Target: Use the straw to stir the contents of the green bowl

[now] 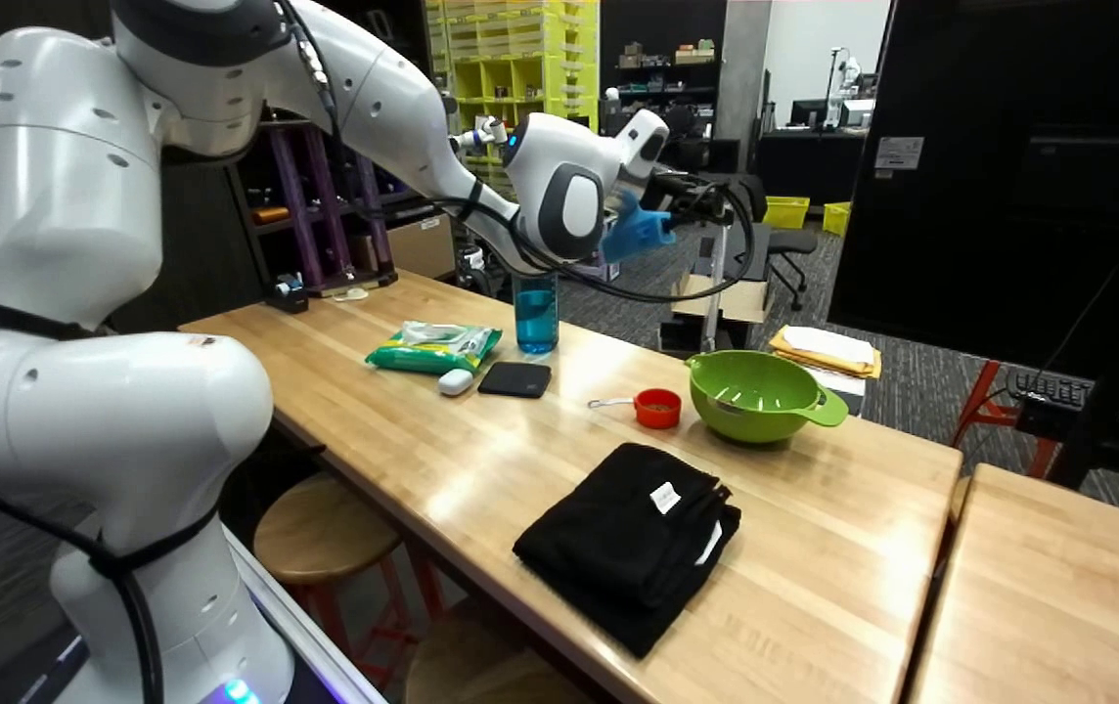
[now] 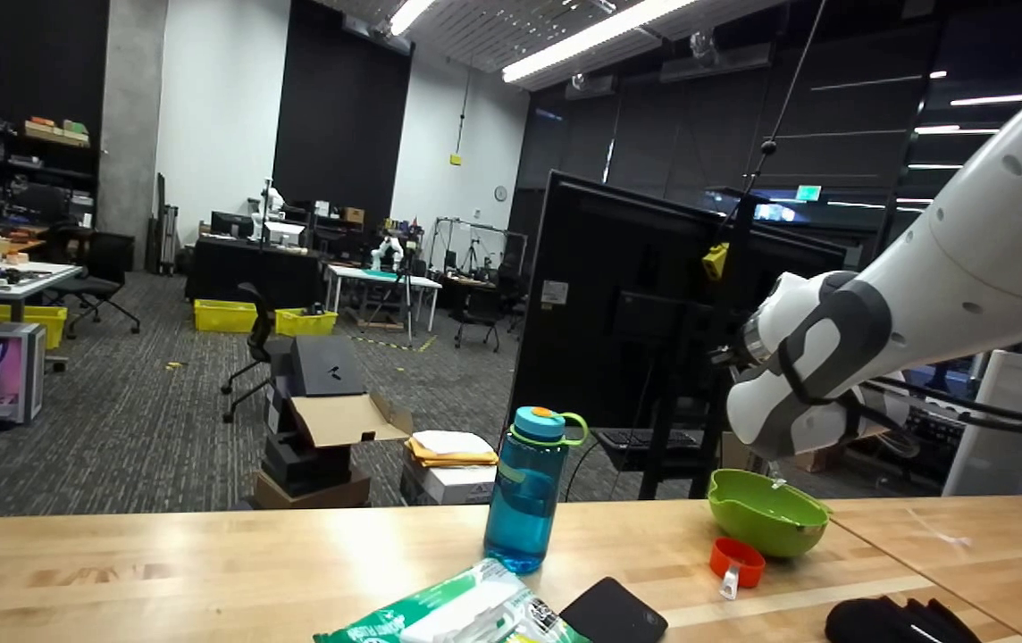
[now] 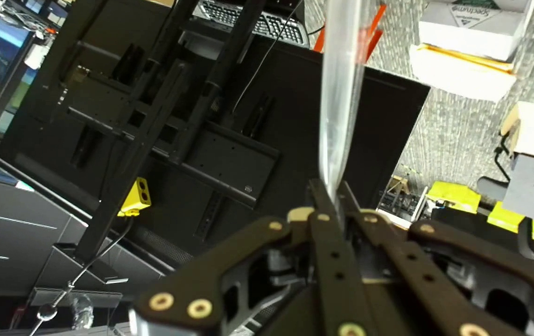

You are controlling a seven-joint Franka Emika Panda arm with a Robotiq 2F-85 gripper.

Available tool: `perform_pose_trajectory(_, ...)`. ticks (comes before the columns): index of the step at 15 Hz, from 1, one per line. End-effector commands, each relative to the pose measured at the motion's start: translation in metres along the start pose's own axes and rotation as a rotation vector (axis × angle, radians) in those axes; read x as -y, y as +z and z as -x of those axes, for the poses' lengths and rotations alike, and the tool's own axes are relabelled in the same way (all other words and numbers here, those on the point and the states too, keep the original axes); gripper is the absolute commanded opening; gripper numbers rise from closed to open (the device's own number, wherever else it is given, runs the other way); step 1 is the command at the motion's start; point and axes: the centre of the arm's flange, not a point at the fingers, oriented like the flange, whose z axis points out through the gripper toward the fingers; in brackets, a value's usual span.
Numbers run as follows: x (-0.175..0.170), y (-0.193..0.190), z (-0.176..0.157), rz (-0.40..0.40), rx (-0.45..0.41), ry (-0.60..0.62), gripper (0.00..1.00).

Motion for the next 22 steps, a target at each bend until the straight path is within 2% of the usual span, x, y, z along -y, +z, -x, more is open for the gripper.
perform_pose_trajectory(1,-0.001,-0.057,0.039,0.021,0.034,0.050,0.01)
perform_pose_trajectory(4,0.002,-0.082,0.069,-0.009,0.138,0.089,0.01)
perform_pose_trajectory(7,0.002,-0.102,0.097,-0.038,0.203,0.085,0.01)
perform_pose_trajectory(12,-0.014,-0.133,0.105,-0.104,0.283,0.111,0.01)
perform_pose_trajectory(17,-0.023,-0.133,0.117,-0.212,0.465,0.120,0.01)
perform_pose_trajectory(22,-0.004,-0.127,0.125,-0.335,0.606,0.068,0.01)
